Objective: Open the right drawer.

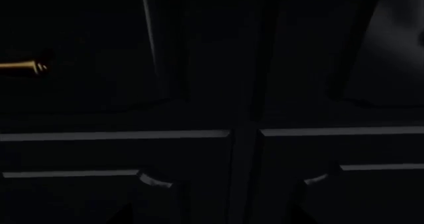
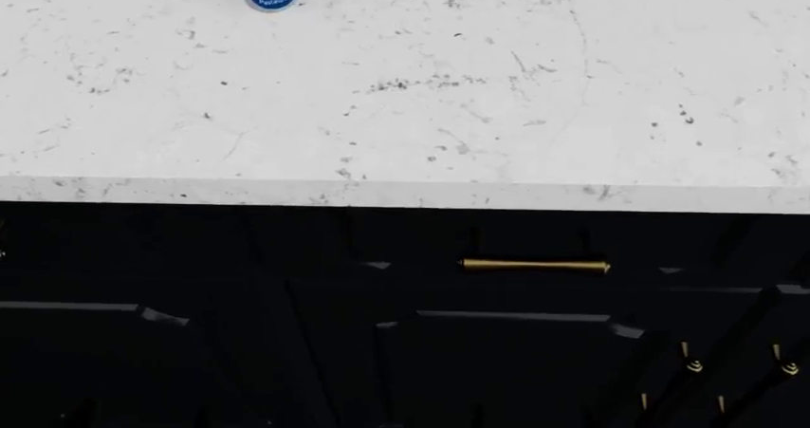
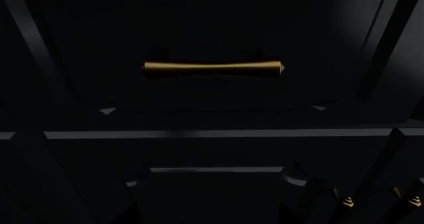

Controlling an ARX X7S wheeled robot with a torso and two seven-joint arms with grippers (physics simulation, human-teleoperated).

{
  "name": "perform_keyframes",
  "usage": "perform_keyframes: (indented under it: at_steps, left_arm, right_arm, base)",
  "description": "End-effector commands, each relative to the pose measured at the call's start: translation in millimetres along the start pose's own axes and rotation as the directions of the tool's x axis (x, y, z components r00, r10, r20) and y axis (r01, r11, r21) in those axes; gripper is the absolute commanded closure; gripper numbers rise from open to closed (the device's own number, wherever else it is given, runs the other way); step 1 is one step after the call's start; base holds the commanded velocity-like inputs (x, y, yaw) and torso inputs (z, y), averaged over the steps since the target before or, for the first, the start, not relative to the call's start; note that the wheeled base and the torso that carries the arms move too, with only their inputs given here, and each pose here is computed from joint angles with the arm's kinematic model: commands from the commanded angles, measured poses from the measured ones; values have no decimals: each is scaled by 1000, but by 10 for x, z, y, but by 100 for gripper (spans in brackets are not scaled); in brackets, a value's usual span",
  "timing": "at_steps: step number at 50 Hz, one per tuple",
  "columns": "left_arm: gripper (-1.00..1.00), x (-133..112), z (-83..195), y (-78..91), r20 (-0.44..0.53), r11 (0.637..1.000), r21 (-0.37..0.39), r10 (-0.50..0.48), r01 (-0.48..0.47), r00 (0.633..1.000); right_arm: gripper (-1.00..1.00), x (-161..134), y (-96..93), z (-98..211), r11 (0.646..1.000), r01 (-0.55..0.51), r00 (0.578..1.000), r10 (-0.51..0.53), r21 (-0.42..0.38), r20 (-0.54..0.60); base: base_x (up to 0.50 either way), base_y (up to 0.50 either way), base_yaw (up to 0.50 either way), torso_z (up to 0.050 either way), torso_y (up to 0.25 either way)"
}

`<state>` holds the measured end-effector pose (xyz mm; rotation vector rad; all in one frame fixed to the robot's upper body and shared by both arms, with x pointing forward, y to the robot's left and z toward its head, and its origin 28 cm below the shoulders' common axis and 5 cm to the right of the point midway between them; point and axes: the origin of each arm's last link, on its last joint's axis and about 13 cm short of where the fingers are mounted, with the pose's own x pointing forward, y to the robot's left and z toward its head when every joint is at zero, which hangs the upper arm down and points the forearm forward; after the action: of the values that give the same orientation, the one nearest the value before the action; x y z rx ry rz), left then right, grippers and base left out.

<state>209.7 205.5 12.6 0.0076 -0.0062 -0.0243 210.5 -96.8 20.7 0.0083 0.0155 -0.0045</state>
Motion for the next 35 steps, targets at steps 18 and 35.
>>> perform_keyframes:
  at_steps: [18, 35]
  left_arm:
    - [-100, -22, 3, -5, 3, 1000, 6, -8, 8, 1000]
    - [-100, -20, -16, -3, -16, 1000, -11, -1, 1, 1000]
  right_arm:
    - [-100, -10, -47, 53, 999, 35, 999, -35, -1, 29]
    - [-100, 155, -166, 112, 931, -29, 999, 39, -364, 21]
  base:
    - [0, 0, 0, 0, 0]
    - [0, 0, 0, 0, 0]
